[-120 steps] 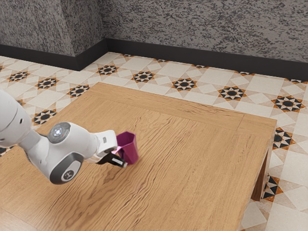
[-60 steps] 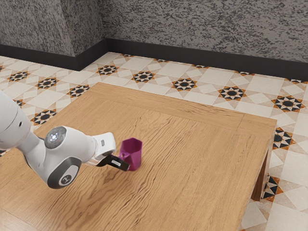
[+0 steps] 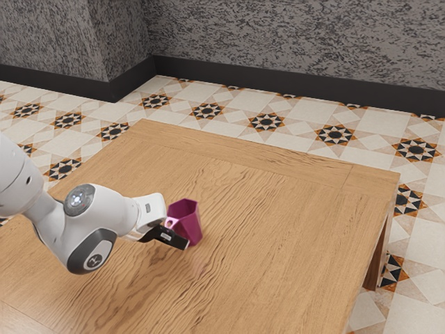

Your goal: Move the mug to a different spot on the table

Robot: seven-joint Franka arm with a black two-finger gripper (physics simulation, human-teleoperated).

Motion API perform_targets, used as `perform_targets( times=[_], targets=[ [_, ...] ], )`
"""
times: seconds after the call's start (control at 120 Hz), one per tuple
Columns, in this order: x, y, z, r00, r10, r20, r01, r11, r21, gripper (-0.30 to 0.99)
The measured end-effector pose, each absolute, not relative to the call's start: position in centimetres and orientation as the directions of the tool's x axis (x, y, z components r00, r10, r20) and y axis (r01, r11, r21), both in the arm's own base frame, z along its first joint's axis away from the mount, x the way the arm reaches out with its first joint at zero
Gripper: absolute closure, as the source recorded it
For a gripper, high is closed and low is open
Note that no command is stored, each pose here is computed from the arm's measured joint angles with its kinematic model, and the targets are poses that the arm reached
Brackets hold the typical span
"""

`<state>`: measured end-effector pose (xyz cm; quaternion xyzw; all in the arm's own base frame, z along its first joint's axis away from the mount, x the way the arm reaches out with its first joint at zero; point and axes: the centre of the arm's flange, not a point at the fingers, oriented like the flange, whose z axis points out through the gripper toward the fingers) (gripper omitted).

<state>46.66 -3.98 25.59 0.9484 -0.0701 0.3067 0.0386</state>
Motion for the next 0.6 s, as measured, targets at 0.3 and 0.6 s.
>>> perform_targets(
  times=[0.3, 0.6],
  targets=[
    [44.4, -3.9, 25.4, 0.815, -0.112, 0.569, -0.156, -0.987, 0.028, 0.01],
    [43.0, -0.4, 29.5, 0.794, -0.071, 0.604, -0.076, -0.997, -0.017, 0.0]
  ],
)
